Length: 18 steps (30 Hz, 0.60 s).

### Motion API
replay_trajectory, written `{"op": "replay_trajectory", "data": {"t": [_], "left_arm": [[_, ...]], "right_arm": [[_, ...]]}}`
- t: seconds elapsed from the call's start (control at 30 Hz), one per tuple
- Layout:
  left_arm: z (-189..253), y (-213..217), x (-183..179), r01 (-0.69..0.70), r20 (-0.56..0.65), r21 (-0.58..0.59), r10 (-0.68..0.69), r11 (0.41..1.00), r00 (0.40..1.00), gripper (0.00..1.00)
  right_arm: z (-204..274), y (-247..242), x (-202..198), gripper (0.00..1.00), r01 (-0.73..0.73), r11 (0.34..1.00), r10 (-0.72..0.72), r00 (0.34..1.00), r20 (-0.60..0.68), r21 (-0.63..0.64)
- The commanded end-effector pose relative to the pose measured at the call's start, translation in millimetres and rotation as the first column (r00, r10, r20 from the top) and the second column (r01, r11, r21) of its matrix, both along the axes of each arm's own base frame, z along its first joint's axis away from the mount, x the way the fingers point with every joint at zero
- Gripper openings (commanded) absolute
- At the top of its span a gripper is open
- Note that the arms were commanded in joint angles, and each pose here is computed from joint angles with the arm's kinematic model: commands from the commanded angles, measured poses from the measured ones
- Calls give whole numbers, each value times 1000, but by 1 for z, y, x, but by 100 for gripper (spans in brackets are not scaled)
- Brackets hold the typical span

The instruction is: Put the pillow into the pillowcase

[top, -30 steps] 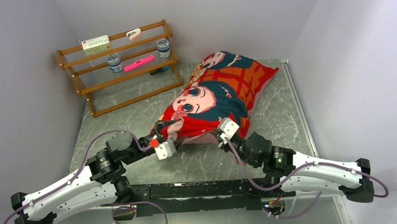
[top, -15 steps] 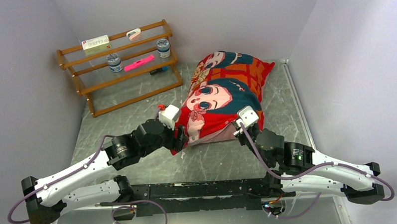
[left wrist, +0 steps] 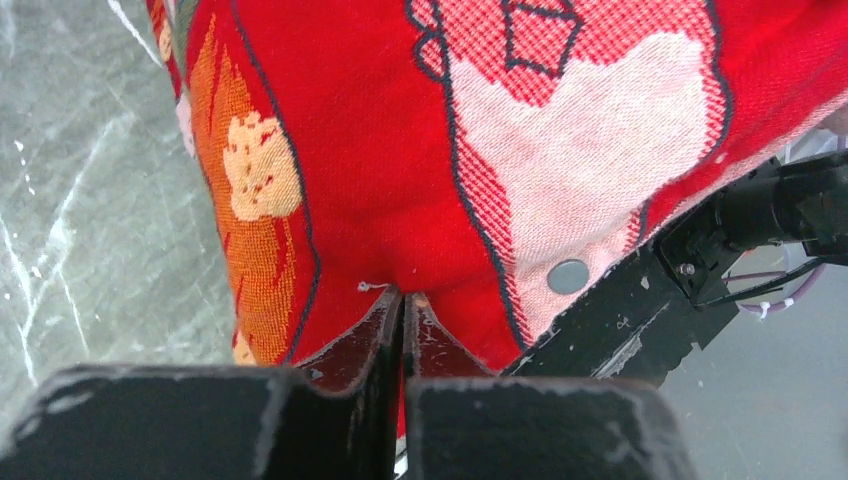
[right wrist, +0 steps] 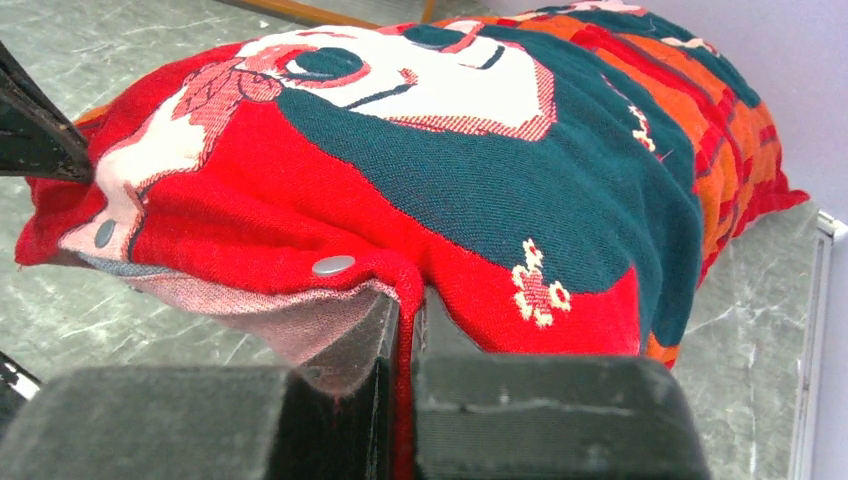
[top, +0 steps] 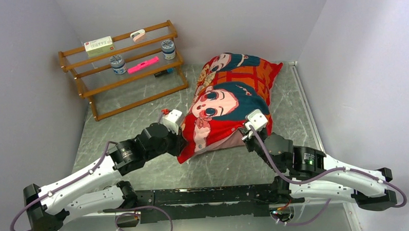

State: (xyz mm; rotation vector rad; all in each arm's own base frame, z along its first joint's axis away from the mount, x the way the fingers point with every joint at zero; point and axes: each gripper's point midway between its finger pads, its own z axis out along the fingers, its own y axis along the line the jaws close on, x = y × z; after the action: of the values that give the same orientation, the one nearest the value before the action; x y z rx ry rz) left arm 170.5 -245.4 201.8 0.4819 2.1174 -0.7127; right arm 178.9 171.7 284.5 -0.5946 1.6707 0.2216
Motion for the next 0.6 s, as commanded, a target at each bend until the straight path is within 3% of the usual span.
{"op": "replay_trajectory", "data": {"t": [0.0,0.1,0.17,0.23,0.33,0.47,0.57], "left_arm": [[34,-18,5,37,57,-114,-31,993,998,5],[47,-13,15,-11,90,-116,21,993,996,5],[58,-7,22,-43,120,-117,57,992,991,5],[72,-7,27,-49,145,-133,68,990,987,5],[92,-13,31,-28,179,-154,56,988,982,5],[110,-11,42,-50,210,-132,77,990,975,5],[120,-11,44,-43,228,-132,73,990,971,5]], "right_arm": [[11,-4,-1,0,28,993,-27,1000,-11,116],[4,-1,-5,2,-2,992,6,1000,-31,127],[1,2,-9,16,-31,992,37,998,-45,124],[-2,6,-14,21,-63,992,71,995,-65,112],[-4,17,-20,0,-124,987,133,987,-91,100],[-1,25,-20,0,-143,983,152,985,-82,112],[3,26,-21,24,-152,982,161,983,-84,109]]}}
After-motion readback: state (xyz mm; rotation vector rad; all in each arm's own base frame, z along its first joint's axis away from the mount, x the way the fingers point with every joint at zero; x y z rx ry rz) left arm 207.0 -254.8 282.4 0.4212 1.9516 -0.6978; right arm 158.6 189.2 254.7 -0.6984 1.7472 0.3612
